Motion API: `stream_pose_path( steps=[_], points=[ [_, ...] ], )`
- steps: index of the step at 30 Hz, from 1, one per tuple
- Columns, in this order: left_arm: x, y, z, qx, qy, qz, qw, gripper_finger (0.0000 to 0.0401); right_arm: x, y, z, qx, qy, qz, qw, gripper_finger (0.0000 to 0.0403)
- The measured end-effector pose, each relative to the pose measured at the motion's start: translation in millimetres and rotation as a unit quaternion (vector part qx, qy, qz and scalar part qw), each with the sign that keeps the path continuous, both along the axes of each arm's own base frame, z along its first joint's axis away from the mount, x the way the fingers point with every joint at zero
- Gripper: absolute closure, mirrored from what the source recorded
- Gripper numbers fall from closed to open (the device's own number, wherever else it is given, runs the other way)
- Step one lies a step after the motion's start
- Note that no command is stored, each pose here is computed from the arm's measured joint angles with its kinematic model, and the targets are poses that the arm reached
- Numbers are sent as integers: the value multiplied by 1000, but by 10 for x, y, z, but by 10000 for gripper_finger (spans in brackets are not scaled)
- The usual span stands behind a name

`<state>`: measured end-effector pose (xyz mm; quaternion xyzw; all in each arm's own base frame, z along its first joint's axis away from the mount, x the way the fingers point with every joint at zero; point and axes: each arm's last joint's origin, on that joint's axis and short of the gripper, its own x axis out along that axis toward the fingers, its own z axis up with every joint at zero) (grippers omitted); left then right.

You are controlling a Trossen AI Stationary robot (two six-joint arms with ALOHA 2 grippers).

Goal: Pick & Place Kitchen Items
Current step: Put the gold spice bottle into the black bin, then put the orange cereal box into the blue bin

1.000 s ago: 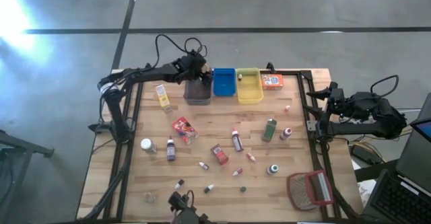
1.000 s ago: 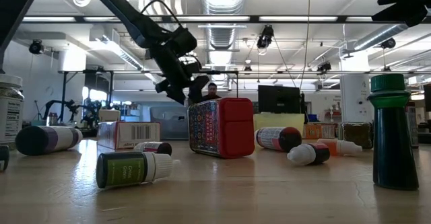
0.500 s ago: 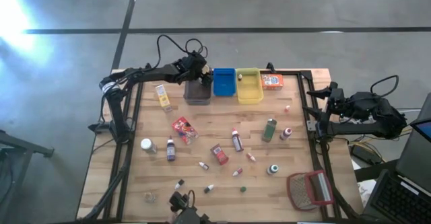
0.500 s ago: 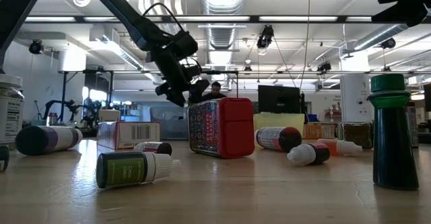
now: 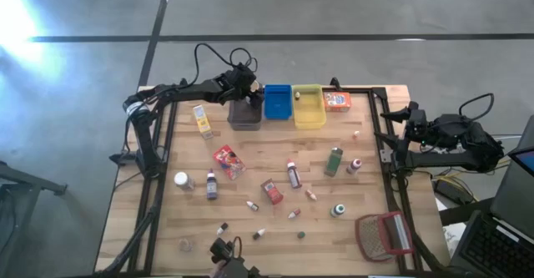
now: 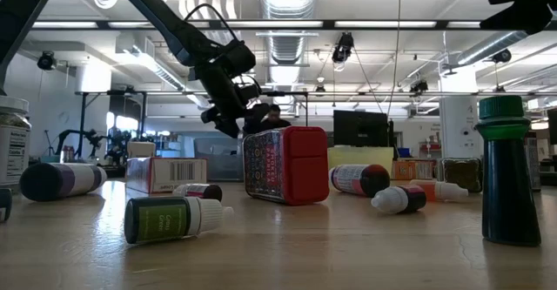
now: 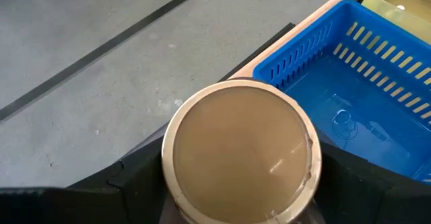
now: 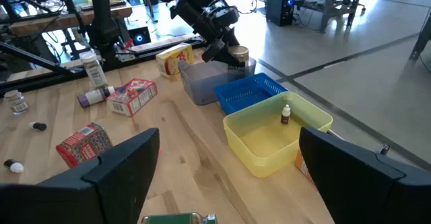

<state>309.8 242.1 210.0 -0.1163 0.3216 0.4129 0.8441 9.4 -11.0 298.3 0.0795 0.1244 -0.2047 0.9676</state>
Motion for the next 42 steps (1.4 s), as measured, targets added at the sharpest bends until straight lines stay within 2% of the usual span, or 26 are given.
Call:
stream_pose_path(
  steps=[4, 11, 17, 24, 29, 34, 42],
  points=[
    [0, 0, 1, 0, 0, 0, 1000, 85, -1, 0, 0, 0, 0, 0, 1000, 69],
    [-1, -1, 6, 4, 3, -5, 1000, 52, -1, 0, 0, 0, 0, 0, 1000, 92],
    [20, 12, 80, 7, 1, -9, 1000, 47, 0, 0, 0, 0, 0, 0, 1000, 111],
    [42, 17, 472, 16, -10, -10, 1000, 46, -1, 0, 0, 0, 0, 0, 1000, 132],
    [-24, -112, 838, 6, -3, -32, 999, 46, -1, 0, 0, 0, 0, 0, 1000, 147],
    [-101, -393, 1158, 2, 1, -73, 997, 46, -1, 0, 0, 0, 0, 0, 1000, 161],
    [-299, -923, 1625, 28, -49, -120, 991, 46, -1, 0, 0, 0, 0, 0, 1000, 177]
  ],
)
